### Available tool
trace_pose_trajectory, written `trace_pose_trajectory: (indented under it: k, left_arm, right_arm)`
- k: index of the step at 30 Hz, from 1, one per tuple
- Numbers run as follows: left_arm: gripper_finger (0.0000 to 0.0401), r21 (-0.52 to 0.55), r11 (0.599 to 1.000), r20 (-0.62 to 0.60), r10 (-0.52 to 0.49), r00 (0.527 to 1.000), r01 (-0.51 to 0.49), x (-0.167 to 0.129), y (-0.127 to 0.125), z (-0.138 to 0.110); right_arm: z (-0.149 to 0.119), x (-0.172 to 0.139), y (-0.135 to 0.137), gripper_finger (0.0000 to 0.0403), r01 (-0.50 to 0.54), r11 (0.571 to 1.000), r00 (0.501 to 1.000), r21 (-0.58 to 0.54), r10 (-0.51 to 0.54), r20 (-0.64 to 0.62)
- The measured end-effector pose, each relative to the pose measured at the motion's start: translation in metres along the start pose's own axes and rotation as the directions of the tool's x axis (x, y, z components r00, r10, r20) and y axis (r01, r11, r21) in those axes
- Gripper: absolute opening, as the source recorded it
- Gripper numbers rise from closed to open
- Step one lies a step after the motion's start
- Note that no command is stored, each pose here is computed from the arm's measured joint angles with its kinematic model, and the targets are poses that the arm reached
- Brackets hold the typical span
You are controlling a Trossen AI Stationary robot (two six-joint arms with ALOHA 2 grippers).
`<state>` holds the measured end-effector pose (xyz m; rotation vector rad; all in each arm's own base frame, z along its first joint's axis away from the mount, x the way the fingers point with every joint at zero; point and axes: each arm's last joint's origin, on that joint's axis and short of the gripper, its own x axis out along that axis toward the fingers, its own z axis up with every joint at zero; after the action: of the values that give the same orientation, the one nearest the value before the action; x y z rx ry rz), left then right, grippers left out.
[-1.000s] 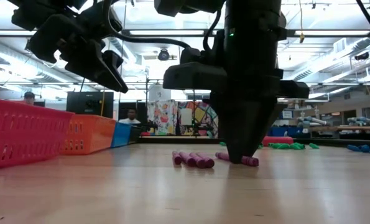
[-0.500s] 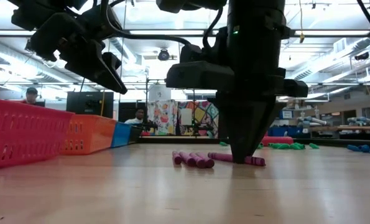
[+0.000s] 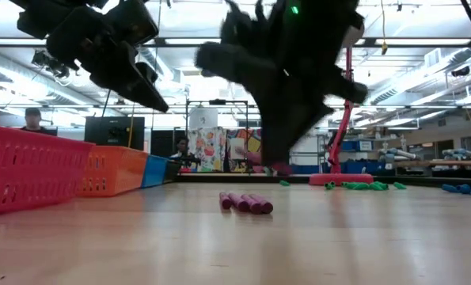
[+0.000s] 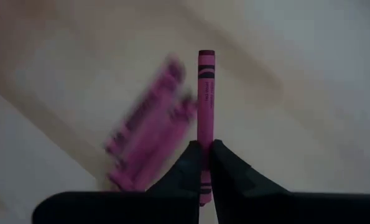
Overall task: Sort crayons
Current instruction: Put the pink crayon into the black bin
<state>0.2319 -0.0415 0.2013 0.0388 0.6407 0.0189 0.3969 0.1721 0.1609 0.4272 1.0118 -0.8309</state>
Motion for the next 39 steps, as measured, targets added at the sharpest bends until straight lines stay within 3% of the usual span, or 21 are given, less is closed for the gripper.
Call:
trace_pose_trajectory:
  k: [4,8,15,29,35,39]
  left_arm:
    - [0.0156,0.017,0.997,0.046,-0.075,0.996,0.074,0.0,-0.003,0.005]
    - [0.0156,0.064,0.992,0.107,-0.115,0.988,0.108,-0.002,-0.009,0.011]
    - [0.0156,0.126,0.985,0.235,-0.149,0.961,0.122,-0.005,-0.016,0.022]
    - [0.0156,0.177,0.967,0.416,-0.242,0.877,0.183,-0.014,-0.024,0.04]
    - [0.0156,0.173,0.968,0.475,-0.244,0.846,0.182,-0.017,-0.024,0.046]
    - [0.0156,0.201,0.952,0.502,-0.301,0.811,0.23,-0.019,-0.026,0.049]
  right_arm:
    - [0.003,-0.019,0.009,0.0025,-0.002,0.998,0.982,-0.061,0.013,0.188]
    - [0.006,-0.04,0.017,0.0026,0.018,0.993,0.93,-0.113,0.024,0.367]
    - [0.01,-0.064,0.025,0.0026,0.057,0.987,0.844,-0.149,0.032,0.535]
    - [0.0,-0.081,0.032,0.0026,0.106,0.985,0.72,-0.137,0.019,0.694]
    - [-0.001,-0.085,0.038,0.0026,0.101,0.983,0.699,-0.153,0.039,0.714]
    - [0.001,-0.087,0.042,0.0026,0.096,0.981,0.691,-0.169,0.057,0.721]
